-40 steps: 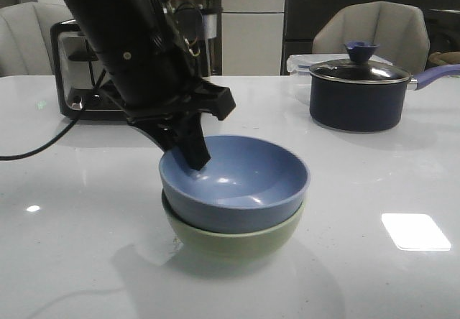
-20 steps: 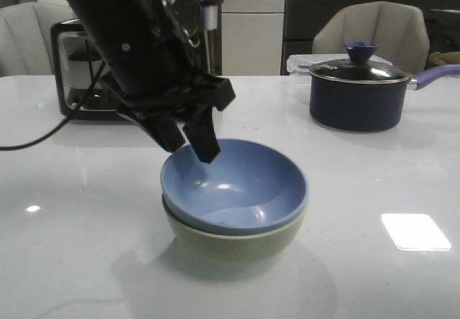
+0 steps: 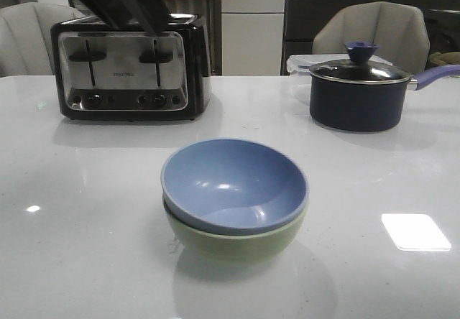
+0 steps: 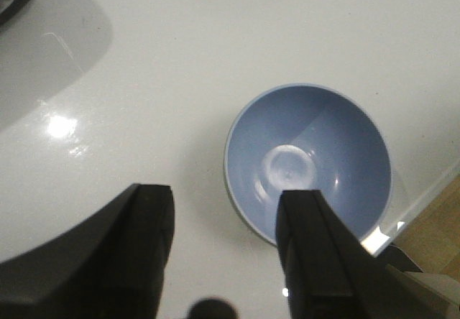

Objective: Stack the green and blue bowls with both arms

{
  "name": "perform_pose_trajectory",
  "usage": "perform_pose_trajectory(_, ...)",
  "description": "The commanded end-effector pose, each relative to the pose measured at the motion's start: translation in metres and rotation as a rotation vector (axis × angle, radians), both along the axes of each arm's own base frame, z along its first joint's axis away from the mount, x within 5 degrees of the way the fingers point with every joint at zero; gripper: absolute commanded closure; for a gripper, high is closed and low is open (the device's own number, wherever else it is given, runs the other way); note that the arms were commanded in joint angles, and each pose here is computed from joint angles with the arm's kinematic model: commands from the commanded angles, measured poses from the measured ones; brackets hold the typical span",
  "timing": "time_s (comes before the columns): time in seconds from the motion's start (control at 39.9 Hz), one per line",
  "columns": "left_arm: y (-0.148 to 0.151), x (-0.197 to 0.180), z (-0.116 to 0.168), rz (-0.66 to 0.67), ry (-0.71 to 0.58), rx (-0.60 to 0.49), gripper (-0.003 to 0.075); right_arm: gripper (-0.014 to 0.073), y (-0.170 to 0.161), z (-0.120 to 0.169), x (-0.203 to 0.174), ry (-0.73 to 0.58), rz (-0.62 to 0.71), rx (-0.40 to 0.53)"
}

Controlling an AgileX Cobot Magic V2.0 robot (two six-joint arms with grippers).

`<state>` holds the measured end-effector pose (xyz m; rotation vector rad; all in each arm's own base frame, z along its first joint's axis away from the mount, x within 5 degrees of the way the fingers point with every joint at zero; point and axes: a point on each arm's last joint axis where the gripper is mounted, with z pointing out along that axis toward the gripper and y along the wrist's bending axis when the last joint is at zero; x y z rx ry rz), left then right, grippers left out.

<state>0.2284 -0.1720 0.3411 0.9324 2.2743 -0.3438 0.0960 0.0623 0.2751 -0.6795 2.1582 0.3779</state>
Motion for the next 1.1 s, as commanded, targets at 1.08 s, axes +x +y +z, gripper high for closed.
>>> perform_pose_trajectory(1.08,0.103,-0.14,-0.024,0.004,-0.241,-0.086,0.0472,0.0271,0.001,0.014,0.004,-0.085,-0.009,0.032)
